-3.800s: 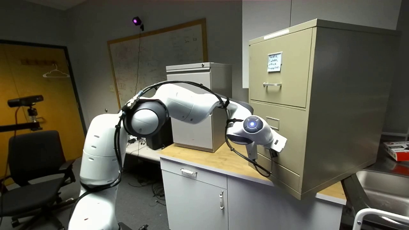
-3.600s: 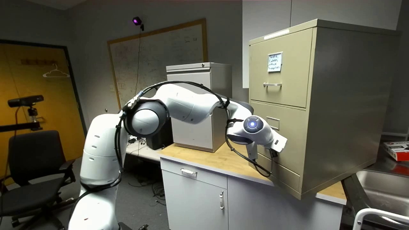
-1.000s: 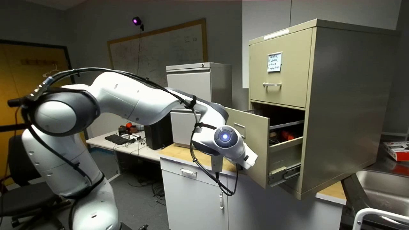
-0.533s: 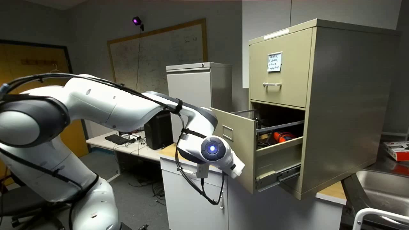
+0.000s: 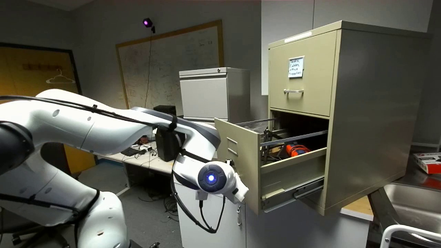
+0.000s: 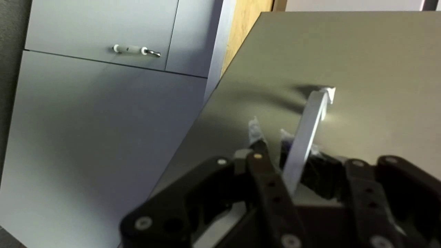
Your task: Open the bottom drawer of the right cabinet
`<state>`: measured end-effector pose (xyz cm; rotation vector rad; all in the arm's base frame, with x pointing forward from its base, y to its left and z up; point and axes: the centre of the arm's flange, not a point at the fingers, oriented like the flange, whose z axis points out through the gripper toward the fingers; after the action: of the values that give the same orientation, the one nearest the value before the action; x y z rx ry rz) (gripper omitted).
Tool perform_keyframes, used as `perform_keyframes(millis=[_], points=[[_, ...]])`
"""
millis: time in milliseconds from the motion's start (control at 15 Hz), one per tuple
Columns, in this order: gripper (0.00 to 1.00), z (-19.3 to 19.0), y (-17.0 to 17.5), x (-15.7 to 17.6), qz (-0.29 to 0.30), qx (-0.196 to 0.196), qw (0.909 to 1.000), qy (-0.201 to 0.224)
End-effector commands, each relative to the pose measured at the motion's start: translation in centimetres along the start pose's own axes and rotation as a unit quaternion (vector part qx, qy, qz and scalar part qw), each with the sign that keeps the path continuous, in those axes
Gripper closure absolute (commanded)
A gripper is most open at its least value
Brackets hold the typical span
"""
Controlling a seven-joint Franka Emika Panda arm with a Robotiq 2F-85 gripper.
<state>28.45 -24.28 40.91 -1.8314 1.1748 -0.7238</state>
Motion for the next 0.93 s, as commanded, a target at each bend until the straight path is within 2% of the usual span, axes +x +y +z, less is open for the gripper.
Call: perform_keyframes(millis=[0, 133, 200, 333, 400, 600, 667, 867], points=[[0.94, 3.0, 4.4, -5.9, 0.007, -0.016, 0.9971, -0.074], [0.95, 2.8, 5.1, -6.3, 0.015, -0.006, 0.9966, -0.081], [0.60, 2.7, 5.2, -6.2, 0.018, 0.000, 0.9960, -0.087], [0.60, 2.9, 5.6, -6.0, 0.018, 0.008, 0.9947, -0.101], [0.55, 3.2, 5.9, -6.0, 0.023, 0.008, 0.9941, -0.106], [0.33, 3.7, 6.5, -6.4, 0.035, 0.003, 0.9910, -0.129], [0.26, 4.1, 6.7, -6.4, 0.039, -0.009, 0.9912, -0.126], [0.00, 3.3, 5.7, -5.2, 0.038, -0.043, 0.9963, -0.064]])
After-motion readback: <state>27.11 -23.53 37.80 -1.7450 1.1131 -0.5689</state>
